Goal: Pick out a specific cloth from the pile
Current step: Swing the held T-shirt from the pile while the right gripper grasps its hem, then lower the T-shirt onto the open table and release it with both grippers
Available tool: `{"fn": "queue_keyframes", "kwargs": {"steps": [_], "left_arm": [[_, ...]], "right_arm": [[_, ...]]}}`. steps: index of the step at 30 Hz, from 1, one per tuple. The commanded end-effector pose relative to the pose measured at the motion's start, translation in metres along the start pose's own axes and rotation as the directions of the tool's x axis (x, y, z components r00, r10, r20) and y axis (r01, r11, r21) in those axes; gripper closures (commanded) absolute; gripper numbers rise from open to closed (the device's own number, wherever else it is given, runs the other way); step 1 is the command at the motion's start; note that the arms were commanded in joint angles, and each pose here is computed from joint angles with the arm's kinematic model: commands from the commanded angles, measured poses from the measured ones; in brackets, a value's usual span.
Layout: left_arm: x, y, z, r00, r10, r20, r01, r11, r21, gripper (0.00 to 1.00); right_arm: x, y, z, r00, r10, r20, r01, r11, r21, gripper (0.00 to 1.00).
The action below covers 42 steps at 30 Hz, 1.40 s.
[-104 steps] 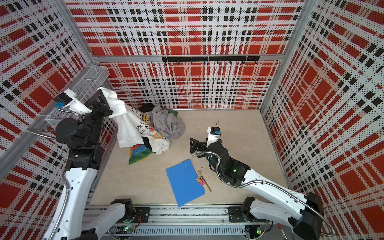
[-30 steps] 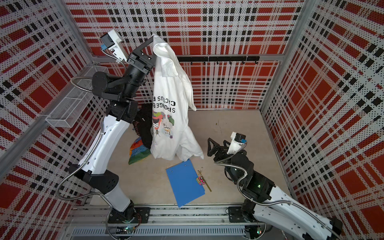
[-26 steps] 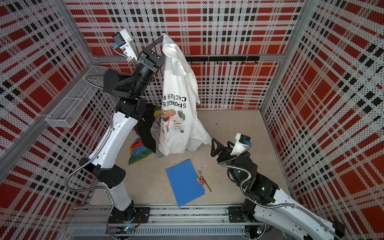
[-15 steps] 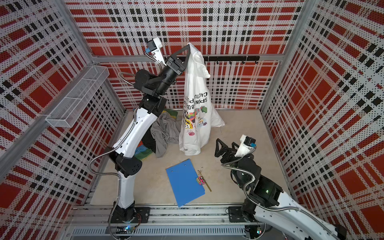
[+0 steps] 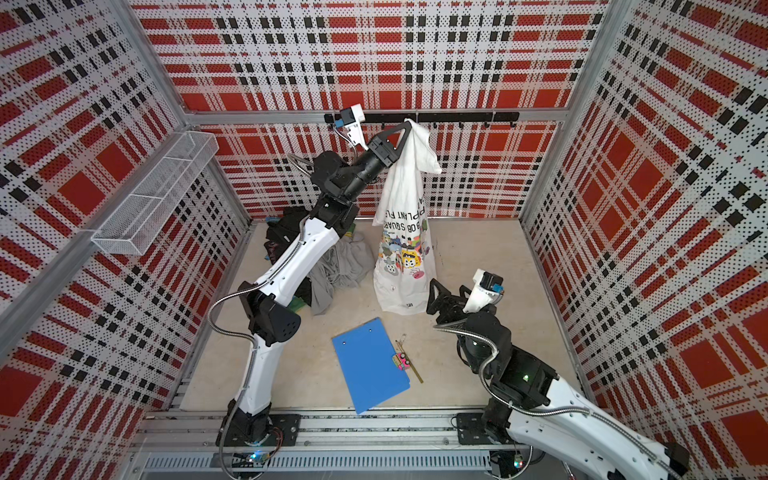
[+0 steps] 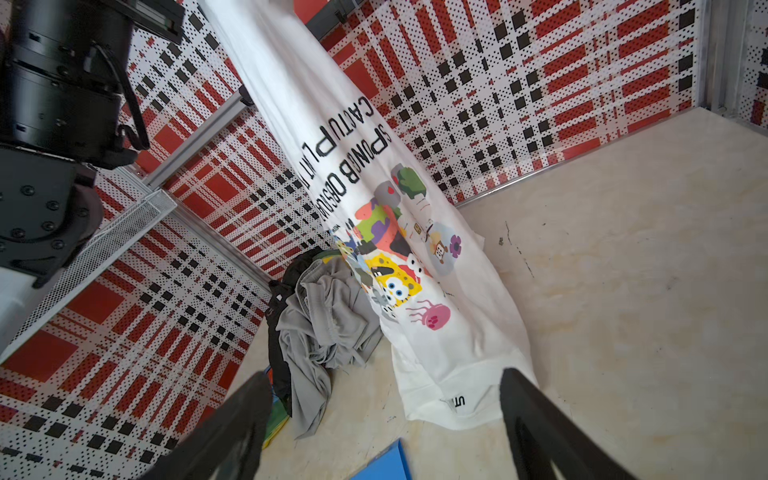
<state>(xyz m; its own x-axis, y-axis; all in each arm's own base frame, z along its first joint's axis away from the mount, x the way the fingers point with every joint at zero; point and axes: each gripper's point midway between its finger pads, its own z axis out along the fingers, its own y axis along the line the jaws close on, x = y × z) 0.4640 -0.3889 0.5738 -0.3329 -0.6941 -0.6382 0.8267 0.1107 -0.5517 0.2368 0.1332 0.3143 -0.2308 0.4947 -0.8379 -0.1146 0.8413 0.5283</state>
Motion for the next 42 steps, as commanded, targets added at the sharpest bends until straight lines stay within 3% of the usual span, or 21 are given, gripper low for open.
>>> {"fn": "queue_keyframes", "kwargs": {"steps": [1, 6, 10, 14, 22, 26, 31, 35, 39, 42], "left_arm": [[-0.003, -0.037, 0.004, 1.000, 0.014, 0.018, -0.015, 0.996, 0.089, 1.00], [0.009, -0.040, 0.006, 1.000, 0.010, -0.004, -0.009, 0.996, 0.091, 1.00], [0.017, -0.044, 0.007, 1.000, 0.001, -0.020, 0.001, 0.995, 0.097, 1.00], [0.024, -0.053, 0.008, 1.000, 0.001, -0.031, 0.003, 0.994, 0.113, 1.00], [0.030, -0.072, 0.006, 0.997, -0.012, -0.073, 0.023, 0.988, 0.150, 1.00], [0.036, -0.079, -0.003, 0.992, -0.003, -0.122, 0.021, 0.989, 0.149, 1.00], [0.049, -0.068, -0.020, 0.978, 0.079, -0.190, -0.069, 0.996, 0.061, 1.00], [0.075, -0.043, -0.035, 0.960, 0.057, -0.274, -0.058, 0.998, 0.004, 1.00], [0.100, -0.019, -0.052, 0.939, 0.028, -0.342, -0.047, 0.998, -0.047, 1.00], [0.108, 0.004, -0.066, 0.926, 0.052, -0.373, -0.105, 0.987, -0.124, 1.00]], "right_arm": [[0.009, 0.006, 0.009, 1.000, -0.001, 0.001, 0.001, 0.999, -0.045, 0.16], [0.033, 0.034, 0.031, 0.995, 0.014, -0.099, -0.038, 0.968, -0.250, 0.24], [0.047, 0.044, 0.060, 0.986, 0.020, -0.168, -0.074, 0.944, -0.320, 0.36], [0.049, 0.051, 0.092, 0.976, 0.070, -0.205, -0.147, 0.908, -0.391, 0.39], [0.042, 0.037, 0.168, 0.966, 0.131, -0.223, -0.210, 0.900, -0.383, 0.48], [0.027, 0.009, 0.190, 0.974, 0.149, -0.170, -0.196, 0.932, -0.304, 0.52], [0.024, -0.032, 0.192, 0.966, 0.208, -0.154, -0.236, 0.952, -0.196, 0.47], [0.034, -0.060, 0.188, 0.963, 0.224, -0.151, -0.244, 0.961, -0.127, 0.45], [0.042, -0.069, 0.184, 0.957, 0.225, -0.181, -0.251, 0.958, -0.137, 0.44], [0.050, -0.063, 0.173, 0.953, 0.215, -0.214, -0.254, 0.951, -0.176, 0.42]]}}
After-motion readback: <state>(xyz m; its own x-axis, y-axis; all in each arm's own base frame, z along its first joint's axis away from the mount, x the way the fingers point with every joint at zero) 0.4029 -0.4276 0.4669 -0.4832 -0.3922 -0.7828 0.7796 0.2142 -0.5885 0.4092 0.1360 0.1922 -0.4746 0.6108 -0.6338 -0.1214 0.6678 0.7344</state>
